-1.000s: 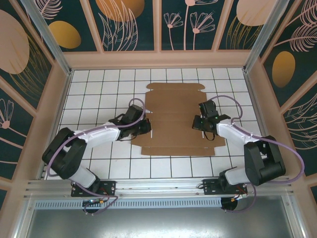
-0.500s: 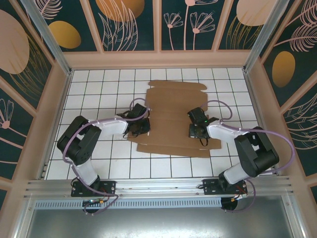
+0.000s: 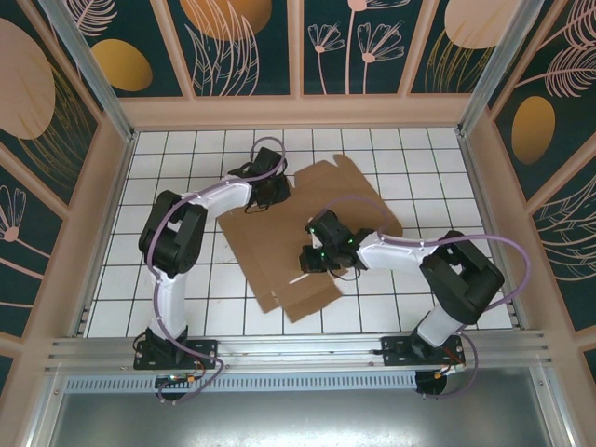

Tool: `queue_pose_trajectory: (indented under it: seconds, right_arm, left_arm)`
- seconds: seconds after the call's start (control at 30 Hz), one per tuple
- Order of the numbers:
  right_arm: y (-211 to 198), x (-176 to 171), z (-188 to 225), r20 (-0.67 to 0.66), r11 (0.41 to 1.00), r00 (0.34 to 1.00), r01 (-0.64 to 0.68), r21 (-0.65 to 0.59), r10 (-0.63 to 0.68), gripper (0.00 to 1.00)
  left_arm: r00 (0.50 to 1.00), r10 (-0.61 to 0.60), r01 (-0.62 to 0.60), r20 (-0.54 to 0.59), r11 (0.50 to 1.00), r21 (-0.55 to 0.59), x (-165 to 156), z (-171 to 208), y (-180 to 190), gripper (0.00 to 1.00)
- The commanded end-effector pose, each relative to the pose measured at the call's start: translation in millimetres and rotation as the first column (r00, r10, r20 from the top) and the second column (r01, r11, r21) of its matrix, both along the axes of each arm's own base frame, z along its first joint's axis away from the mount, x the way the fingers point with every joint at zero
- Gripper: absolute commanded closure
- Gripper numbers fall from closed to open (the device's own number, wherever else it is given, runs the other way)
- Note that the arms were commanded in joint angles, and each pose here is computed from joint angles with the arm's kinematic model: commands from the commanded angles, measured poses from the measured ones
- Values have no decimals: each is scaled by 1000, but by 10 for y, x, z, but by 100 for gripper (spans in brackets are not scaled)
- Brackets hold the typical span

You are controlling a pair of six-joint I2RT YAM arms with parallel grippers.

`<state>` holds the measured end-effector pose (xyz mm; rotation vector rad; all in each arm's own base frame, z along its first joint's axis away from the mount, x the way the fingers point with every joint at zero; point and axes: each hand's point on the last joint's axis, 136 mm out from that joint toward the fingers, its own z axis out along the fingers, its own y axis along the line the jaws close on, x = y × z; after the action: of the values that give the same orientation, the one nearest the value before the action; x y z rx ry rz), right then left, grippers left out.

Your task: Fold the paper box

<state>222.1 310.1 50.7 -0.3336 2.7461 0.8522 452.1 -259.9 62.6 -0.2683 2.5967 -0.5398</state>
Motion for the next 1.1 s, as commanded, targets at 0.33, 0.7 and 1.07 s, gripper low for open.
queue_pose_trajectory:
  seconds: [0.33, 0.7, 1.07]
  right_arm:
    - [-1098, 1449, 507, 208, 932, 913, 362, -13, -351, 100]
    - [-1508, 1579, -274, 197, 840, 919, 393, -376, -341, 100]
    - [-1390, 554, -547, 107, 849, 966, 256, -462, -233, 100]
  left_arm:
    - [994, -94, 76, -62, 967, -242, -1008, 273, 50, 100]
    - [961, -13, 11, -277, 1000, -9, -1379, -529, 462, 100]
    - [971, 92, -78, -222, 994, 72, -469, -557, 447, 100]
